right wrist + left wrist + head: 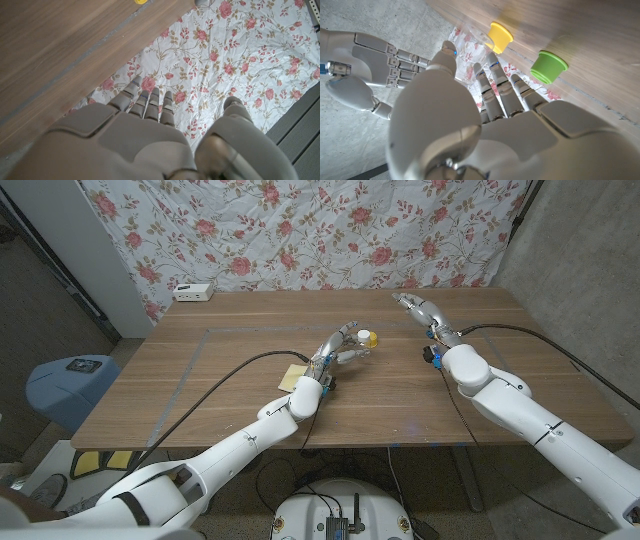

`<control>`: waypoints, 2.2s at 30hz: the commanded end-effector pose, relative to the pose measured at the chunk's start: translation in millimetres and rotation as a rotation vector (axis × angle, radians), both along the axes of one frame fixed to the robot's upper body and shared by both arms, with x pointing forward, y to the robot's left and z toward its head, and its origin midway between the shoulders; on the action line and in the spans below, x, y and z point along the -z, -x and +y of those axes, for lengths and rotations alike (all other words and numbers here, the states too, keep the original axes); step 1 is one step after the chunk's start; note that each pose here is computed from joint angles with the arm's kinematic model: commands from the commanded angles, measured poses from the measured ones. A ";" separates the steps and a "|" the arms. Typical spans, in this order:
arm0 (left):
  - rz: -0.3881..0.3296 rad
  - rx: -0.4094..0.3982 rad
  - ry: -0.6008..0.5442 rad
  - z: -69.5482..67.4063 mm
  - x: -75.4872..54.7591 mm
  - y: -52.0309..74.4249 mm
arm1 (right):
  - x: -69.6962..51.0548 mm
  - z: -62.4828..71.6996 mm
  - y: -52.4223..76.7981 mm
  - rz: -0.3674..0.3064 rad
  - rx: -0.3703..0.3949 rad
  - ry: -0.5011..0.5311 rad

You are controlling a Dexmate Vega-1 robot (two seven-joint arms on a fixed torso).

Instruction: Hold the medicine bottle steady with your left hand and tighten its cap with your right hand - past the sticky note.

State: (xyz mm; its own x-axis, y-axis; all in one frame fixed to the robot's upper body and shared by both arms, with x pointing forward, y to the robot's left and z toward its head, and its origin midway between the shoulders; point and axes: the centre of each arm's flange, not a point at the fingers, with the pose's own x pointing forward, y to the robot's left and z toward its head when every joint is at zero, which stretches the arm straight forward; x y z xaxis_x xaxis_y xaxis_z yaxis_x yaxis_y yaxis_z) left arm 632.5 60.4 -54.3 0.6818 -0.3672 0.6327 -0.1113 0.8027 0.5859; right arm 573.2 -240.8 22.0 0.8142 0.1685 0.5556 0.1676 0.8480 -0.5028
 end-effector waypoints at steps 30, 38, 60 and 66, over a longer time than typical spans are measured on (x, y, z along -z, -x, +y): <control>-0.011 0.019 -0.055 -1.1 -9.8 -7.1 | -33.8 36.1 32.0 0.065 0.124 0.376; -0.013 0.021 -0.061 -1.9 -12.1 -9.6 | -40.7 39.2 35.4 0.090 0.138 0.422; -0.024 0.012 -0.078 -7.0 -13.7 -13.7 | -52.5 52.4 37.8 0.203 0.203 0.576; -0.022 0.008 -0.076 -7.5 -12.2 -12.6 | -55.4 56.0 38.1 0.210 0.221 0.616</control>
State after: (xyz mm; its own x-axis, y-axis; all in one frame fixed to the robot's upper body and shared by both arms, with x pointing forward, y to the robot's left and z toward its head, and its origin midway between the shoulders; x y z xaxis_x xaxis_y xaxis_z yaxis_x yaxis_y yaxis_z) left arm 645.3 54.9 -40.8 0.6627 -0.4232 0.6179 -0.1139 0.7584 0.6417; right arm 536.0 -189.5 72.6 0.9286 0.2422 0.2810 0.1596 0.4230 -0.8920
